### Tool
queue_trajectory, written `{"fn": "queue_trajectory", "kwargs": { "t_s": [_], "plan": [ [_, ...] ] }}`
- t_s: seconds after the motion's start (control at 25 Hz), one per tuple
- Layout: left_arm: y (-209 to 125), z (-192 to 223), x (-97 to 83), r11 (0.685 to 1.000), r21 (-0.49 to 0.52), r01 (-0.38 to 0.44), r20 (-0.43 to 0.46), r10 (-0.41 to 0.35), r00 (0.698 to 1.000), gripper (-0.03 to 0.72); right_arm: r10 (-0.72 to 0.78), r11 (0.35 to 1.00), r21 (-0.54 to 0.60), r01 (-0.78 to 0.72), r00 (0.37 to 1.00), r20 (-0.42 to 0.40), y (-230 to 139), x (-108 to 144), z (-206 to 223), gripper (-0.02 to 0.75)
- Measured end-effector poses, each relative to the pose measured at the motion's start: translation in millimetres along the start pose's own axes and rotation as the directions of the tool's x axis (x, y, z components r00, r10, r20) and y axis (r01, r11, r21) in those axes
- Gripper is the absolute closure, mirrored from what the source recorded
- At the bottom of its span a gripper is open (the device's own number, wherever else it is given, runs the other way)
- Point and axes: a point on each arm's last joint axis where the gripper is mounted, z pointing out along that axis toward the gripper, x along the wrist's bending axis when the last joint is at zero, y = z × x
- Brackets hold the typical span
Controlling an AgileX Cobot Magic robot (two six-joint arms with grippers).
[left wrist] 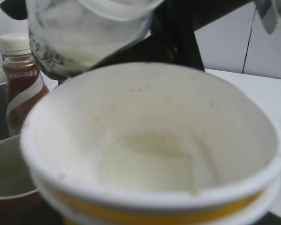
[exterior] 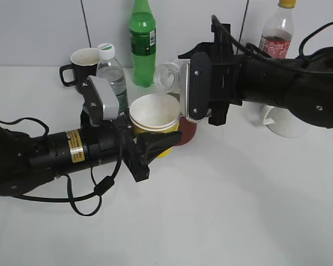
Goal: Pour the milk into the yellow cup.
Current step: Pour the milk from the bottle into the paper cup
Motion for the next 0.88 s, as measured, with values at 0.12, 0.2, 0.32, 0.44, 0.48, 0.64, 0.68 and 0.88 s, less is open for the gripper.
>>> {"fn": "queue_trajectory", "kwargs": {
  "t_s": [0.12,0.2,0.32,0.44,0.48,0.64,0.68,0.88],
  "plan": [
    [0.0,0.0,0.0,1.000,0.000,0.000,0.000,0.000,1.000,0.331,-0.042,0.999,0.007,0.042,0.999,0.011,-0.5,-1.1,0.0,0.297],
    [0.0,0.0,0.0,1.000,0.000,0.000,0.000,0.000,1.000,0.331,-0.070,0.998,0.003,0.070,0.997,0.025,-0.1,-2.3,0.0,0.297],
    [0.0,0.0,0.0,1.000,0.000,0.000,0.000,0.000,1.000,0.332,-0.111,0.994,0.002,0.111,0.993,0.040,0.3,-3.7,0.0,0.297],
    [0.0,0.0,-0.1,1.000,0.000,0.001,0.001,-0.001,1.000,0.331,-0.146,0.989,0.002,0.146,0.988,0.054,0.6,-4.9,-0.1,0.297],
    [0.0,0.0,-0.1,1.000,0.000,0.001,0.001,-0.001,1.000,0.333,-0.152,0.988,-0.001,0.152,0.986,0.064,1.0,-5.8,-0.1,0.297],
    [0.0,0.0,-0.2,1.000,0.000,0.001,0.002,-0.001,1.000,0.333,-0.189,0.982,-0.003,0.190,0.979,0.079,1.7,-7.0,-0.2,0.297],
    [0.0,0.0,-0.2,1.000,0.000,0.001,0.002,-0.001,1.000,0.333,-0.194,0.981,-0.004,0.195,0.978,0.081,1.8,-7.2,-0.3,0.297],
    [-0.1,0.0,-0.3,1.000,0.001,0.001,0.004,-0.001,1.000,0.333,-0.234,0.972,-0.003,0.235,0.968,0.089,2.2,-7.9,-0.3,0.297]
  ]
}}
